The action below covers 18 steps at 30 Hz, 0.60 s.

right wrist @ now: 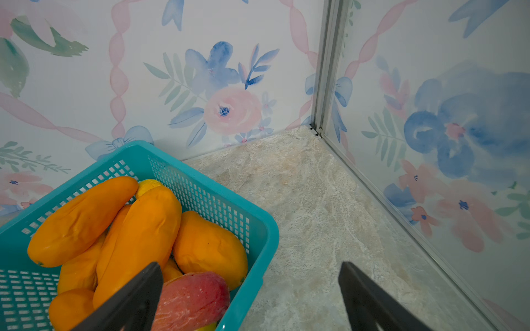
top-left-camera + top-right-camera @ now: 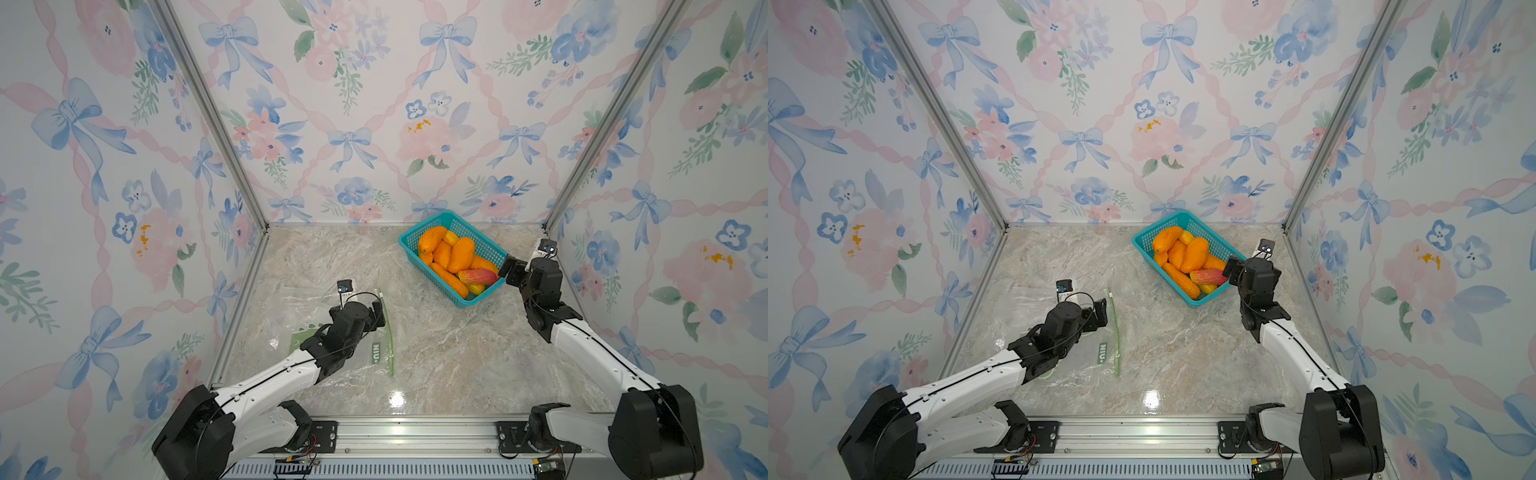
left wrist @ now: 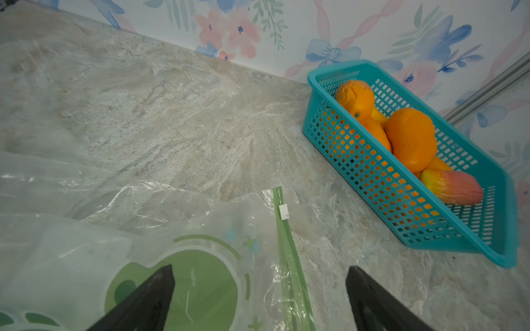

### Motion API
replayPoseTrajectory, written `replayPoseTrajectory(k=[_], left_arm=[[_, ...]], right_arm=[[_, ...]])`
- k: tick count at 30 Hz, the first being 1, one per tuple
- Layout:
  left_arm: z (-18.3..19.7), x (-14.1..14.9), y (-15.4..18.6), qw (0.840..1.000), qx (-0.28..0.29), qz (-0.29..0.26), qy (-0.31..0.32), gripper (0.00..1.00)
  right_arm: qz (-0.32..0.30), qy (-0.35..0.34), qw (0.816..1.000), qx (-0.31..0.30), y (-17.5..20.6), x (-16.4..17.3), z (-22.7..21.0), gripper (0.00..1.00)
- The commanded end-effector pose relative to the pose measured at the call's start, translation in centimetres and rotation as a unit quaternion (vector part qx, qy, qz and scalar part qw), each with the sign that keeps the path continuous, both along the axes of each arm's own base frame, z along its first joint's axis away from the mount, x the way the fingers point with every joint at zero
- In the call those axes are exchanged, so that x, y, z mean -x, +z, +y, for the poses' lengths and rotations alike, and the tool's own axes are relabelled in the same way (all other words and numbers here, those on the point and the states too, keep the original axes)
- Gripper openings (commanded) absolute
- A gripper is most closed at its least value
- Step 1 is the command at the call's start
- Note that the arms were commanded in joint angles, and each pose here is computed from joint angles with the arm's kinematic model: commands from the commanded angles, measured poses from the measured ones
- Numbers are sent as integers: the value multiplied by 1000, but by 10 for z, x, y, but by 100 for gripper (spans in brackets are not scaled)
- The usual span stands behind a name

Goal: Place the mango in a zip-top bag and seal the zipper
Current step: Pick up the zipper food storage bag.

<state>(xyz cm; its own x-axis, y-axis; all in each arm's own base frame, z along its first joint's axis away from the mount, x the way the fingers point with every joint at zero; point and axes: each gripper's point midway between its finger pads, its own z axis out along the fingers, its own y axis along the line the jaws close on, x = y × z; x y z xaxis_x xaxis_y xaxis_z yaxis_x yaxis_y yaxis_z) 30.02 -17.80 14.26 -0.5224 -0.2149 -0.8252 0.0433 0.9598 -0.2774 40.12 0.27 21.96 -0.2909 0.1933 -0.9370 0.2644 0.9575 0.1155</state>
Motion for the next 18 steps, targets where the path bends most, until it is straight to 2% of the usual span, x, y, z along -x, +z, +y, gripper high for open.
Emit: replayPoseTrajectory(k=[1,6,10,16,18], left_arm=[[-8,5,-22,998,-42,50,15,98],[-29,0,-39,990,-106,88,7,98],[-39,-2,-53,984,-135,113,0,98],[-35,-1,-68,976,-166,144,11,79],[-30,2,-74,971,-180,157,14,78]], right_arm=[[14,9,1000,-4,-3,-4,11,99],[19,19,1000,-7,-9,-8,19,99],[22,23,999,-9,-12,-8,22,99],[23,30,999,-12,-13,-10,26,99],[22,32,999,-13,-13,-12,27,99]])
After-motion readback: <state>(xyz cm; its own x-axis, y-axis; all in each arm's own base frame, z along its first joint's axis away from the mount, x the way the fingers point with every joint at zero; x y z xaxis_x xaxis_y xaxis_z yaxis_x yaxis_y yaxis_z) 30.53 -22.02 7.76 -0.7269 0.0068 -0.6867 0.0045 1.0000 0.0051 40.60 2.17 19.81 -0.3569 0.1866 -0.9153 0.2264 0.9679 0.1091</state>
